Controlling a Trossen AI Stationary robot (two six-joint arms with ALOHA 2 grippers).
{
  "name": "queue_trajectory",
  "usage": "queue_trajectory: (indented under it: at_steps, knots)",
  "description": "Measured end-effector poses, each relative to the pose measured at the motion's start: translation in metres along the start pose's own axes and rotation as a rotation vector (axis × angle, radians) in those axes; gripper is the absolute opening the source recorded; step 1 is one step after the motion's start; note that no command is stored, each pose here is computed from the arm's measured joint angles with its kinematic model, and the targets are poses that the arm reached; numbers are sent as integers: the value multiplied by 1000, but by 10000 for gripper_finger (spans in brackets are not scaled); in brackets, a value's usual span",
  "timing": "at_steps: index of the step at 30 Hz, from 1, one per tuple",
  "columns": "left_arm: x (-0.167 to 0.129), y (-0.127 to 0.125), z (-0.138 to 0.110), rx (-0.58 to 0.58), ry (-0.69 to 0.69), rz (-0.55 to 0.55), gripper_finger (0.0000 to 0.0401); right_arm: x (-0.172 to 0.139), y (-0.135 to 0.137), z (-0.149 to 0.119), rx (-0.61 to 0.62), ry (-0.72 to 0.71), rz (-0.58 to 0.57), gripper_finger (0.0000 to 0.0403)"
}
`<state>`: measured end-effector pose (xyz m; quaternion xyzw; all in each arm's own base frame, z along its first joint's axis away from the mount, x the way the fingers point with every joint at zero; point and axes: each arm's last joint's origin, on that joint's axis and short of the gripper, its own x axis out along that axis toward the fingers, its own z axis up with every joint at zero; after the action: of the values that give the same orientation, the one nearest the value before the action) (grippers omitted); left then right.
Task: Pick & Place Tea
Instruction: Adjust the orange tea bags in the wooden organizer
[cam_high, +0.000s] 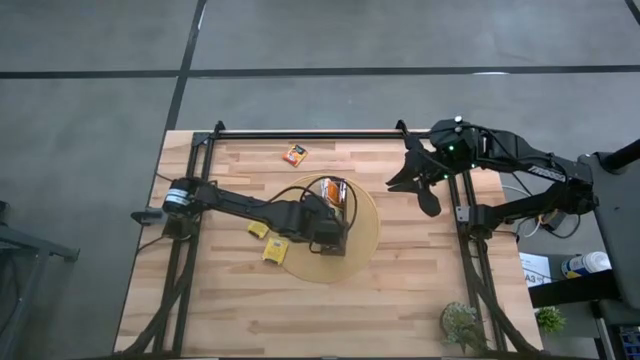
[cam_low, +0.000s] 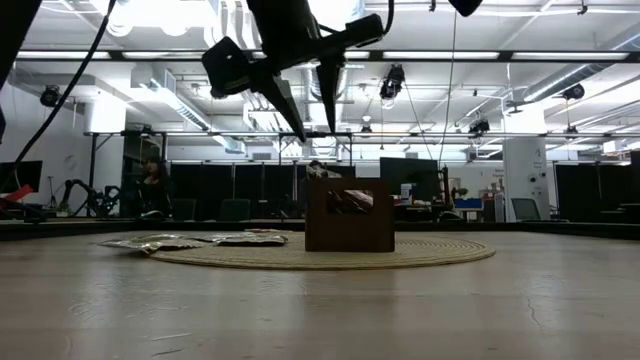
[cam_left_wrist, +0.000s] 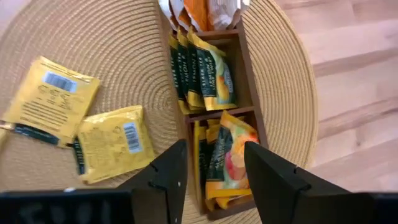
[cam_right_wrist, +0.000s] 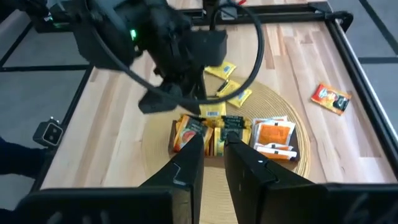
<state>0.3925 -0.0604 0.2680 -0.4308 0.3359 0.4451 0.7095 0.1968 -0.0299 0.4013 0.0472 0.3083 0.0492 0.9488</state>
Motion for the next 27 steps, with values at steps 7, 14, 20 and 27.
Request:
queue_trajectory:
  at_steps: [7,14,20,27]
  knots:
    - [-6,8,2,62,7,37,151,15,-3,-14,21,65,4,59]
    - [-2,24,-1,71,9,59,151,32,-7,-23,63,109,11,58]
    - [1,38,-4,108,39,-6,151,48,-11,-25,78,141,23,57]
    - [11,66,-14,189,111,-144,121,56,-13,-26,88,169,25,52]
